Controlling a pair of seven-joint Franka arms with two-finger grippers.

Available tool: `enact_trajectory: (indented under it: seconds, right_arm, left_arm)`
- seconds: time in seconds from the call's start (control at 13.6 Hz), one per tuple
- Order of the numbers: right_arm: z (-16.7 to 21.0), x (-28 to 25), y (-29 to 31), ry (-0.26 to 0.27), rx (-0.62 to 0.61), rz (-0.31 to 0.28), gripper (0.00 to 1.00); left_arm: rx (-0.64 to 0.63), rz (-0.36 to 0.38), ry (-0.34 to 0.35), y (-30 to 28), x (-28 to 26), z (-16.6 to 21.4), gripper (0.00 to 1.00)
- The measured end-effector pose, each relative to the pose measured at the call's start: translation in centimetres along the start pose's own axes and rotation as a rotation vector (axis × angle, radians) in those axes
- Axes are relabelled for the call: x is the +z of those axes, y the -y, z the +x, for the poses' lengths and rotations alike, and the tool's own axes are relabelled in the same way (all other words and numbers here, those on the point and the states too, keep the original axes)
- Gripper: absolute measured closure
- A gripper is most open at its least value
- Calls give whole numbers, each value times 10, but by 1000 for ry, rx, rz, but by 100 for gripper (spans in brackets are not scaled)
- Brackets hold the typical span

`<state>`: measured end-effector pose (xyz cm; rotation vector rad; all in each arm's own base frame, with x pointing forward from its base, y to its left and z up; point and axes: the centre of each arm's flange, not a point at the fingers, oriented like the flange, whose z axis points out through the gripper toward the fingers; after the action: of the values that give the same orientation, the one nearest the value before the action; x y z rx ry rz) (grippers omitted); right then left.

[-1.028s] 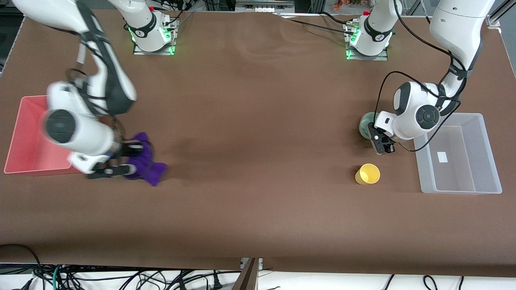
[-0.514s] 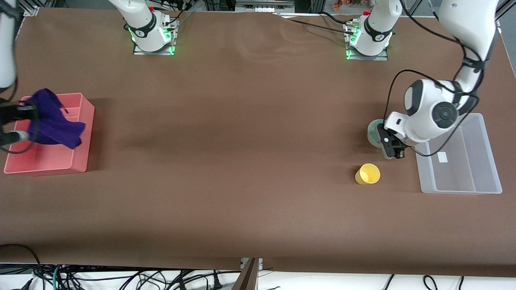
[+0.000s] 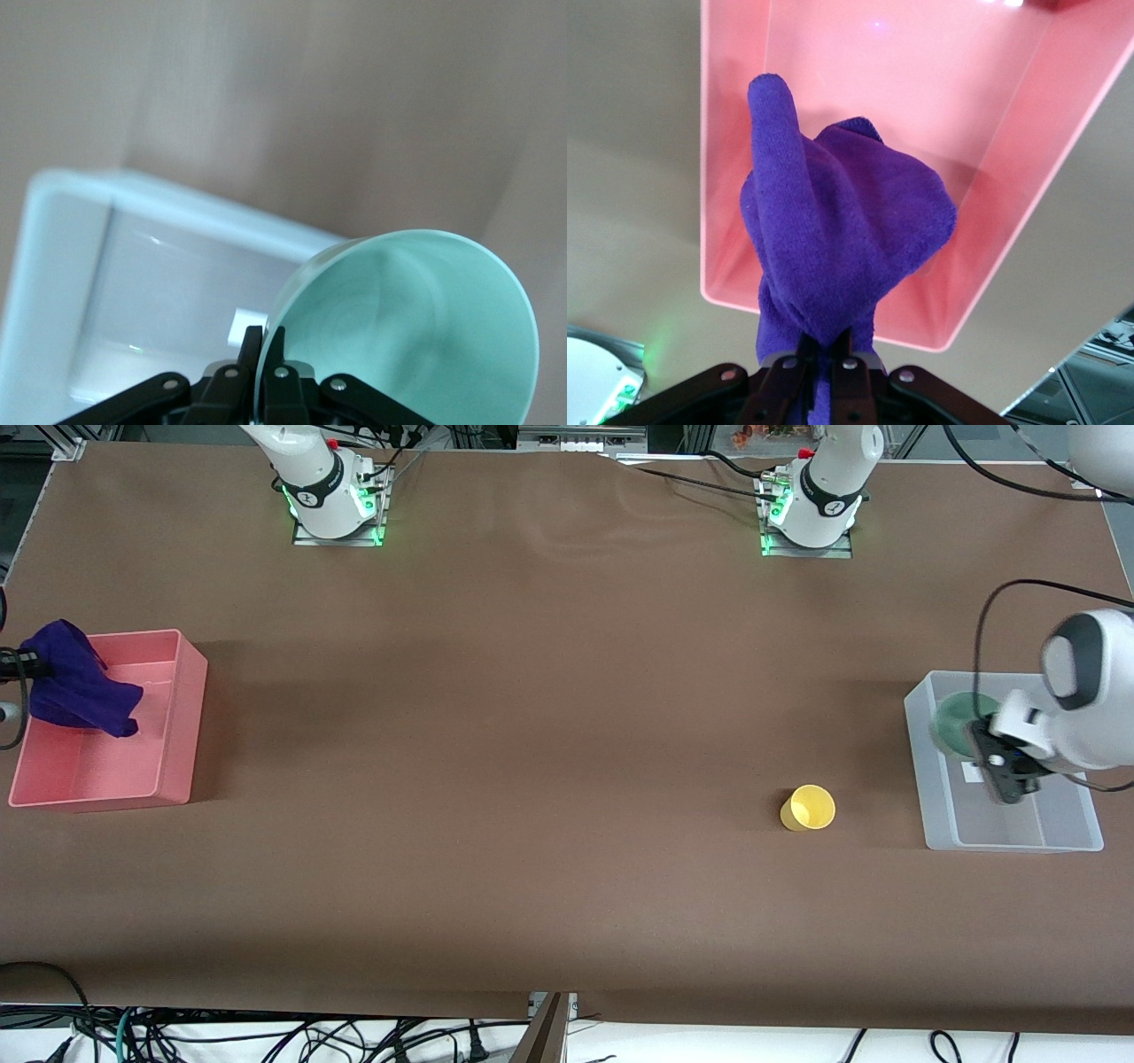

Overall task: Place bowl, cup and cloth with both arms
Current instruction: 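Drop the cloth in the pink bin while the left gripper sets the bowl down, then reach the left gripper to the yellow cup and grasp it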

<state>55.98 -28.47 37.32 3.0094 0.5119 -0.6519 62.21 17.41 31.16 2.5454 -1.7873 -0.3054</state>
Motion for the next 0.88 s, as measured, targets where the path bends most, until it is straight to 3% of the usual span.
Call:
enact_trajectory:
  seconds: [0.22,0.29,0.37,0.44,0.59,0.73,0.88]
  right_arm:
    - [-4,19,-7,-3,-4,3,92]
    - [-6,23,-10,-12,-5,4,87]
    - [-8,26,-13,-22,-1,13,87]
    - [-10,27,-15,-33,7,22,78]
    - [-11,22,-17,-60,17,26,59]
    - [-9,-5,-15,-114,18,9,39]
    - [5,-57,8,-168,-19,-17,16]
  left_arm:
    - [-15,41,-36,32,66,-52,96]
    - [-18,55,-45,38,84,-59,96]
    - [-23,55,-50,41,98,-62,91]
    - [-23,55,-53,43,108,-61,91]
    - [-15,72,-60,47,105,-55,76]
    - [-1,83,-71,50,68,-41,56]
    - [-28,47,-89,40,-1,-1,32]
